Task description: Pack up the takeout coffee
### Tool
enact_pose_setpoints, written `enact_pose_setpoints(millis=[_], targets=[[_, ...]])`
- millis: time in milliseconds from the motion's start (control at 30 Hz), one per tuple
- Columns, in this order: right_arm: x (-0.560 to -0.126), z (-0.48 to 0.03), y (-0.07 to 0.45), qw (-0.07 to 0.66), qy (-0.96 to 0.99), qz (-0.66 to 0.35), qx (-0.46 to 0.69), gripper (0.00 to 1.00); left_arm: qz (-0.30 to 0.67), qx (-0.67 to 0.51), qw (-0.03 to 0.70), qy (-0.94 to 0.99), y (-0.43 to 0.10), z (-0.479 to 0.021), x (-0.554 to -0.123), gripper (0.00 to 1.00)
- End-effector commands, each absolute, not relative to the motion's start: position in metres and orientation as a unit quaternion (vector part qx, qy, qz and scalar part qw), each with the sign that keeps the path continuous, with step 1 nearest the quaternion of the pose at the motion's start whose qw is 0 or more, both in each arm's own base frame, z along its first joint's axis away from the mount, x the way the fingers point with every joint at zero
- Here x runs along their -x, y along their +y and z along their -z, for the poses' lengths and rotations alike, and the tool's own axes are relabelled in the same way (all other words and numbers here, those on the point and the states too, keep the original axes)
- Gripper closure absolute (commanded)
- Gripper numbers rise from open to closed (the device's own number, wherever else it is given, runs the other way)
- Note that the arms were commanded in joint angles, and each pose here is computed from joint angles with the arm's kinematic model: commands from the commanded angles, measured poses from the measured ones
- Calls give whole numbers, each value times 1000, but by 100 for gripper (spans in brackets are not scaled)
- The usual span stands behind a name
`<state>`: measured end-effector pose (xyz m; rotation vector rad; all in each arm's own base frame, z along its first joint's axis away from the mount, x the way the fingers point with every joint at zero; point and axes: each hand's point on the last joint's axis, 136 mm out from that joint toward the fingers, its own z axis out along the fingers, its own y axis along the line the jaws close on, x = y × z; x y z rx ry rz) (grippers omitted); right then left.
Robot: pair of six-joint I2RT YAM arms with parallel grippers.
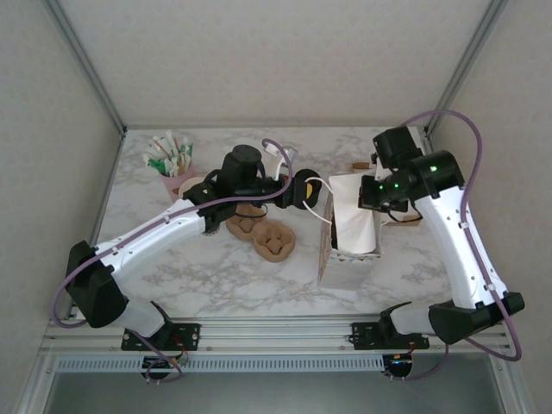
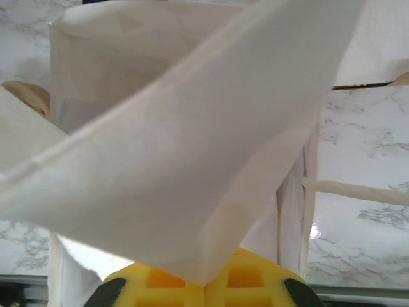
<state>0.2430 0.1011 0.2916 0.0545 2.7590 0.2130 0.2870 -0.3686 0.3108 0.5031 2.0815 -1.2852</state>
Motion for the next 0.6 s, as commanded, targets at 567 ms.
enact_pose_setpoints(millis=[567], targets=[[-241, -249, 99, 128, 989, 77, -1, 100, 487, -198, 336, 782, -371, -326, -289, 86]])
